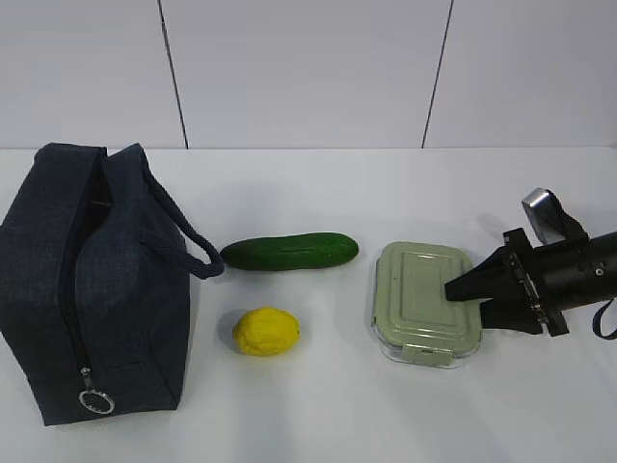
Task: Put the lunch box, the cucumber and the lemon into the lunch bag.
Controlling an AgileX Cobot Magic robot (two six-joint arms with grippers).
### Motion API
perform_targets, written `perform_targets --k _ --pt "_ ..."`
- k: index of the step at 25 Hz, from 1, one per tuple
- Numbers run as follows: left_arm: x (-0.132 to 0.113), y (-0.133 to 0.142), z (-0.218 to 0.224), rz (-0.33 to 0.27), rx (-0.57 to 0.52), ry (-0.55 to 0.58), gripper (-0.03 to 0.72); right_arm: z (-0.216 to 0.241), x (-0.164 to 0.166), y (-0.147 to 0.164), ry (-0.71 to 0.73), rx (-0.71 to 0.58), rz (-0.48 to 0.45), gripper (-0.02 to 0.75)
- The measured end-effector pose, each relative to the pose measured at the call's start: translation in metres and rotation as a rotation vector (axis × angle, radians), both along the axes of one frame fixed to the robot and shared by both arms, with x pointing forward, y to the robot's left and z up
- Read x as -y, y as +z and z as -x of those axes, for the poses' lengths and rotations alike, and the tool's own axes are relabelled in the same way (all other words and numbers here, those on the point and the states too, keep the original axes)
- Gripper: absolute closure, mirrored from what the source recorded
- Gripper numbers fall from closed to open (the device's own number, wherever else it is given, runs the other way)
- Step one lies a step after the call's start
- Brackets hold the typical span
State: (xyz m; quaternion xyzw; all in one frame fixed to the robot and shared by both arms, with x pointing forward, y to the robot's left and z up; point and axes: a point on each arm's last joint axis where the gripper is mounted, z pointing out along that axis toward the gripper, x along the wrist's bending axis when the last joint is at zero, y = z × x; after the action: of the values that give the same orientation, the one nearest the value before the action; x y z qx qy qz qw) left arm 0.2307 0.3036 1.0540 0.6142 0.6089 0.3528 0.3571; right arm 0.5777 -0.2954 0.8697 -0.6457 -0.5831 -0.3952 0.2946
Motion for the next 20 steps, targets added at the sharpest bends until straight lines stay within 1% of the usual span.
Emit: perform_targets --k 12,20 --pt "0.000 0.000 0.000 0.000 0.000 0.000 0.446 0.000 0.000 0.002 -0.015 -0.016 -0.001 0.353" --pt "0.000 0.000 0.000 0.000 0.000 0.000 0.446 -0.002 0.001 0.020 -0.032 0.034 0.009 0.353"
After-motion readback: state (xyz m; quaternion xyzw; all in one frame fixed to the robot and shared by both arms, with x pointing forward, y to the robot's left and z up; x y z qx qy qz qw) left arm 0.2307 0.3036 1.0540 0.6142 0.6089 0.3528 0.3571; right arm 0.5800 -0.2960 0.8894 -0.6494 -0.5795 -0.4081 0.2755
